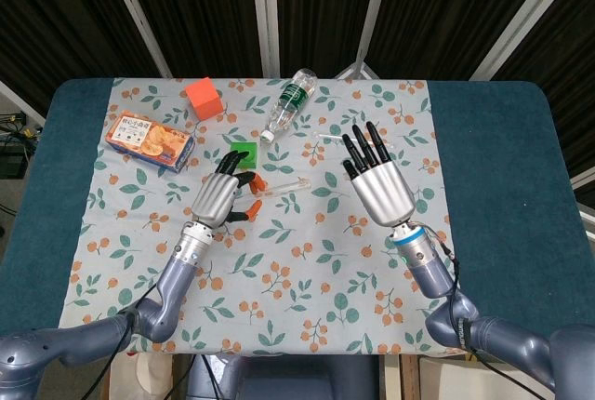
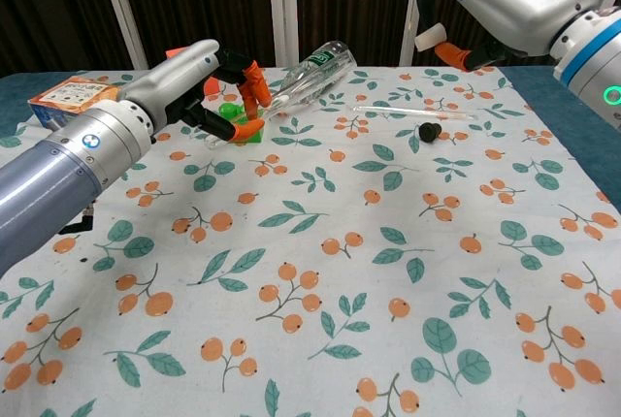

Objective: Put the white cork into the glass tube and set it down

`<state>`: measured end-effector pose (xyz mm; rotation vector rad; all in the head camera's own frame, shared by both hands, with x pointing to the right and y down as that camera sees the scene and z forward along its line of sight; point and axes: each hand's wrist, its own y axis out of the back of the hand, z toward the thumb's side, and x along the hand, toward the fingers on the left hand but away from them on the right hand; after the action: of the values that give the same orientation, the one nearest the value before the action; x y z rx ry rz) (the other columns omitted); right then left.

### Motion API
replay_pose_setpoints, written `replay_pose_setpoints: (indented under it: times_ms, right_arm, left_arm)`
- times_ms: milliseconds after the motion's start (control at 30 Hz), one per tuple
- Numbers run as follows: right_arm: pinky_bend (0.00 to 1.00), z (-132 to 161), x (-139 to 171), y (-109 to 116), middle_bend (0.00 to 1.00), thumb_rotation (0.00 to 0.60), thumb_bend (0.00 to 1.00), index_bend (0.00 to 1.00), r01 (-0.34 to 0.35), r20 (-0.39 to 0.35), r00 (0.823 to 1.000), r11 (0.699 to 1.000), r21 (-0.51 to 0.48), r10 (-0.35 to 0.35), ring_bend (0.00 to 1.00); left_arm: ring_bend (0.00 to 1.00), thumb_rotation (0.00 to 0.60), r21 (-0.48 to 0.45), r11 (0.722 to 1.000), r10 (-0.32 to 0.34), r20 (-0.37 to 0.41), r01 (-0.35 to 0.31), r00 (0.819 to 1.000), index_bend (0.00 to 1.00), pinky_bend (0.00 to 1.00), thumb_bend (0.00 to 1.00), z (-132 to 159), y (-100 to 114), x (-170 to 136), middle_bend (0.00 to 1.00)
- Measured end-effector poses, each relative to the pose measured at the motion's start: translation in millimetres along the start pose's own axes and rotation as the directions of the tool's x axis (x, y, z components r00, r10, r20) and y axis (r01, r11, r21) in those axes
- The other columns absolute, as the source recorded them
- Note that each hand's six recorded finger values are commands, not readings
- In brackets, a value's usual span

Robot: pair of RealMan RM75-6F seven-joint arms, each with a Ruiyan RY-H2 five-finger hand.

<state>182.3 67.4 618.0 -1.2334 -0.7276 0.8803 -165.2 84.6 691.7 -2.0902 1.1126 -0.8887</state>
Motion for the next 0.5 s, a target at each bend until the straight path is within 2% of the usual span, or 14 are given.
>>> replay_pose_setpoints:
  times_ms: [233,500]
  right_arm:
    - [0.02,8.2,-3.4,-1.9,0.21,0.600,0.44,0.56,0.014,0.020,1.000,1.000,-0.002,-0.014,0.03]
    - [0.02,11.7,-6.1,-2.0,0.21,0.600,0.44,0.56,0.018,0.028,0.999,1.000,-0.010,-0.018,0.03]
  left_arm:
    - [0.09,0.600,-0.023,1.000,0.012,-0.029,-0.013,1.000,0.53,0.00,0.75,3.7,-2.8,1.0,0.59]
    - [0.09,0.600,-0.063,0.997,0.031,-0.101,-0.037,0.994,0.53,0.00,0.75,2.5,-8.2,2.4,0.59]
